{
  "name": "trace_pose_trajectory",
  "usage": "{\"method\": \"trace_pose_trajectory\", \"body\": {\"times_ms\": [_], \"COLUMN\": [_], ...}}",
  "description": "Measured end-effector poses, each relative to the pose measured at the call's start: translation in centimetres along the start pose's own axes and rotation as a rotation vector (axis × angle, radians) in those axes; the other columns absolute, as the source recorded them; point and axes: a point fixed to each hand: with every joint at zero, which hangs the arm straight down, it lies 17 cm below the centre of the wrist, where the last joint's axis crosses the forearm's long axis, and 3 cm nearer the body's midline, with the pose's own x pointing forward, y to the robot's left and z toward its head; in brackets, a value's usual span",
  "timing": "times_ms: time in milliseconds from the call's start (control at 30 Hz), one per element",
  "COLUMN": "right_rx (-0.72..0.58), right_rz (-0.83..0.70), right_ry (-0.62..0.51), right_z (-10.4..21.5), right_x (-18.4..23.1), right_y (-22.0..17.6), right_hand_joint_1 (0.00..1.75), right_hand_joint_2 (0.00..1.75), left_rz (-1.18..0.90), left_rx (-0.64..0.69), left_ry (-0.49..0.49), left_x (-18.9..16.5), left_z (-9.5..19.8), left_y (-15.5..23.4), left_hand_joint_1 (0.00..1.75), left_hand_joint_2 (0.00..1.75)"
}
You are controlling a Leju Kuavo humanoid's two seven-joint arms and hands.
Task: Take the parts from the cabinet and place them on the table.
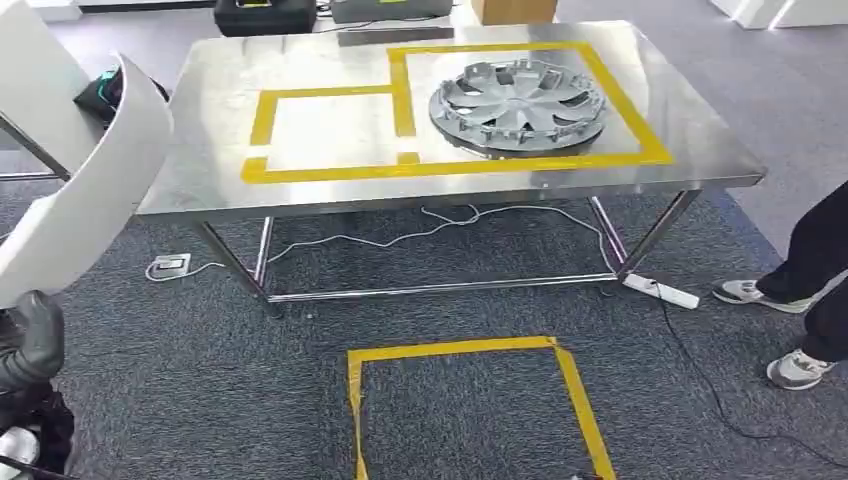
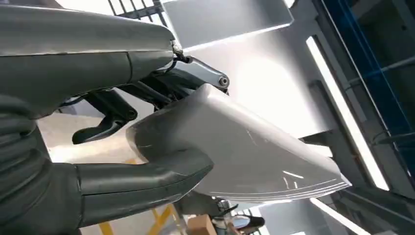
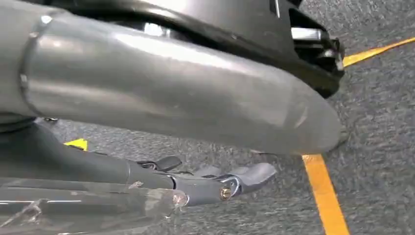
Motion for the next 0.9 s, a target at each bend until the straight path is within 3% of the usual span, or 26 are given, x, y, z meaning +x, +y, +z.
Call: {"method": "trace_pose_trajectory", "body": {"times_ms": [900], "right_rx": [-0.001], "right_rz": [0.006], "right_ry": [0.004], "right_z": [0.03], "right_x": [-0.24], "right_y": [0.00], "right_hand_joint_1": [0.00], "right_hand_joint_2": [0.00], "left_rz": [0.002], "left_rx": [-0.003], "left_ry": [0.010], "left_x": [-0.13], "left_z": [0.45], "left_y": [0.14], "left_hand_joint_1": [1.75], "left_hand_joint_2": [1.75]}}
